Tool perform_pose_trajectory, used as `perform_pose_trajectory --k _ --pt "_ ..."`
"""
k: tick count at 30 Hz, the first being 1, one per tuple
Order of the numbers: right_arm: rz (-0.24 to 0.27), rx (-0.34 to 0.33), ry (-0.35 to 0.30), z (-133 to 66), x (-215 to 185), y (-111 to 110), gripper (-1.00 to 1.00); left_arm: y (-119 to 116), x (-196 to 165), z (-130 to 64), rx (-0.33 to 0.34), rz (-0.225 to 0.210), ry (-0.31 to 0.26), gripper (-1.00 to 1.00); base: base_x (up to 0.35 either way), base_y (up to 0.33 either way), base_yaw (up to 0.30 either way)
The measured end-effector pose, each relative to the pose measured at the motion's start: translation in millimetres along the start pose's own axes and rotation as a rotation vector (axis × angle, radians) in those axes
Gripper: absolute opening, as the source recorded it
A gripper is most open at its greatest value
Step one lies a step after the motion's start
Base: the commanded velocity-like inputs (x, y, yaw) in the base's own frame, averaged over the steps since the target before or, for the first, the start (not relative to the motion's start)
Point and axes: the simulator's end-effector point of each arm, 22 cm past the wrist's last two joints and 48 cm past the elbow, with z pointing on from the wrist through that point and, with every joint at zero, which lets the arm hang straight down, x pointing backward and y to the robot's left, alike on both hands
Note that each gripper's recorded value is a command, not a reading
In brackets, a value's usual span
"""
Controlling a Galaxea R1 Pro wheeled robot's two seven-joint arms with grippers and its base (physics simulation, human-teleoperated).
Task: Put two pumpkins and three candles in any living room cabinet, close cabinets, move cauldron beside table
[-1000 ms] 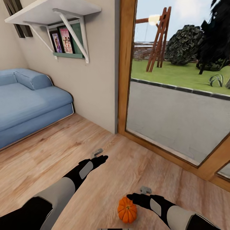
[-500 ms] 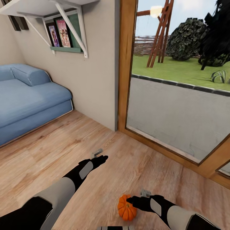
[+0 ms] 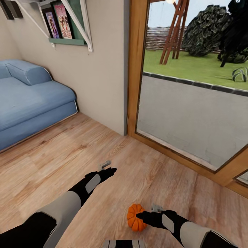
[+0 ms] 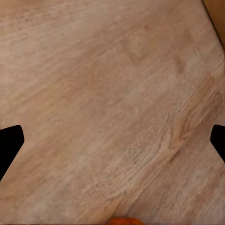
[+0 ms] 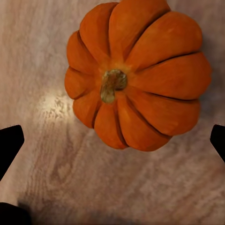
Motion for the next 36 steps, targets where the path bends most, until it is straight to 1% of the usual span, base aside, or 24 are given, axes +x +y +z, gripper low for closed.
perform_pose_trajectory --k 16,28,33,36 --pt "0.025 0.014 0.052 18.0 22.7 -15.3 1.0 20.9 28.1 22.2 -0.026 -0.017 0.053 1.0 0.0 0.0 0.0" --pt "0.025 0.013 0.052 18.3 23.0 -14.2 1.0 21.2 28.4 22.2 -0.027 -0.017 0.053 1.0 0.001 0.0 0.0" --pt "0.024 0.013 0.052 18.2 22.9 -14.3 1.0 21.2 28.1 22.0 -0.027 -0.017 0.052 1.0 0.188 0.0 0.0" --pt "0.023 0.014 0.053 18.3 23.1 -14.4 1.0 21.3 28.2 22.2 -0.027 -0.017 0.052 1.0 0.038 0.0 0.0"
